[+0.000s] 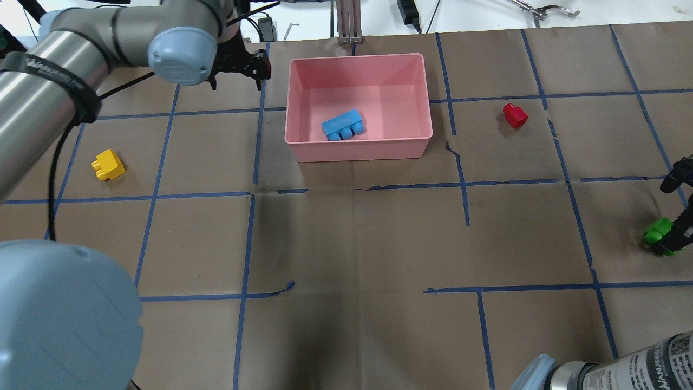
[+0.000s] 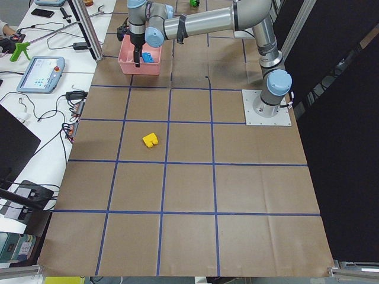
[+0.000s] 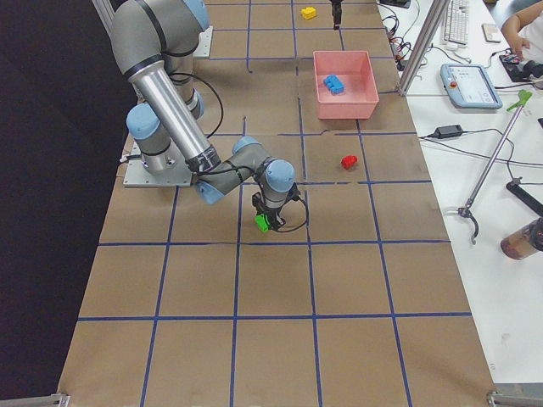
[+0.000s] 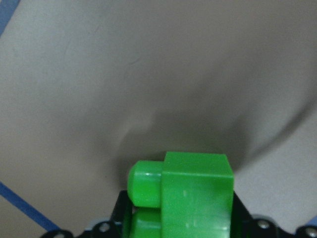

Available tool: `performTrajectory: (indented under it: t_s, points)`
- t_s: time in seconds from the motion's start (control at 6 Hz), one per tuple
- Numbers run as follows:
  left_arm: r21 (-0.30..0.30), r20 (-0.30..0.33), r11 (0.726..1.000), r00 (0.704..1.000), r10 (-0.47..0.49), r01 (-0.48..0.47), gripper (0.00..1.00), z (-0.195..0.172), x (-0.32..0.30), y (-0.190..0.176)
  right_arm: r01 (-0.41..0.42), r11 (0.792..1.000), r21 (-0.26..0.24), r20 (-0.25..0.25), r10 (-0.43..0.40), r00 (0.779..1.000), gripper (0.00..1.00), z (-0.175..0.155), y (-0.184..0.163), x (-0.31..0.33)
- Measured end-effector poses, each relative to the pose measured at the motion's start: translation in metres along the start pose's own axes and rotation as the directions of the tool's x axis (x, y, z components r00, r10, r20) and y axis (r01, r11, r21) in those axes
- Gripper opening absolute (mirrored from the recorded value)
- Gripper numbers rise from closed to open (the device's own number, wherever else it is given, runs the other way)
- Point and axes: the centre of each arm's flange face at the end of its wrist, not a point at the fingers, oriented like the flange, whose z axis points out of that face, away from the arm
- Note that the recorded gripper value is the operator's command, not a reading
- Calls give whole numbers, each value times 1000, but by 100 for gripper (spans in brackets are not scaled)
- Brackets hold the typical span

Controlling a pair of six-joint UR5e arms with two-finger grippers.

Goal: Put all blocks into box

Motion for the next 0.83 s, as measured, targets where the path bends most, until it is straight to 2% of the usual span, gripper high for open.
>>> performTrajectory:
  t_s: [0.33,0.5,0.67,0.83]
  points:
    - [-52,33,981,983,-183,184,99,29,-143,19,-17,1000,-19,-47,16,999,31,-24,0,11]
    - [-55,41,968,970,-241,243,99,49,-198,18,-42,999,-2,-72,42,997,31,-52,-11,18]
    - [-50,47,957,958,-283,285,99,76,-233,14,-77,997,32,-70,79,994,31,-90,-39,16]
    - [-67,53,945,947,-318,321,98,112,-261,12,-111,992,63,-65,115,991,31,-131,-84,6]
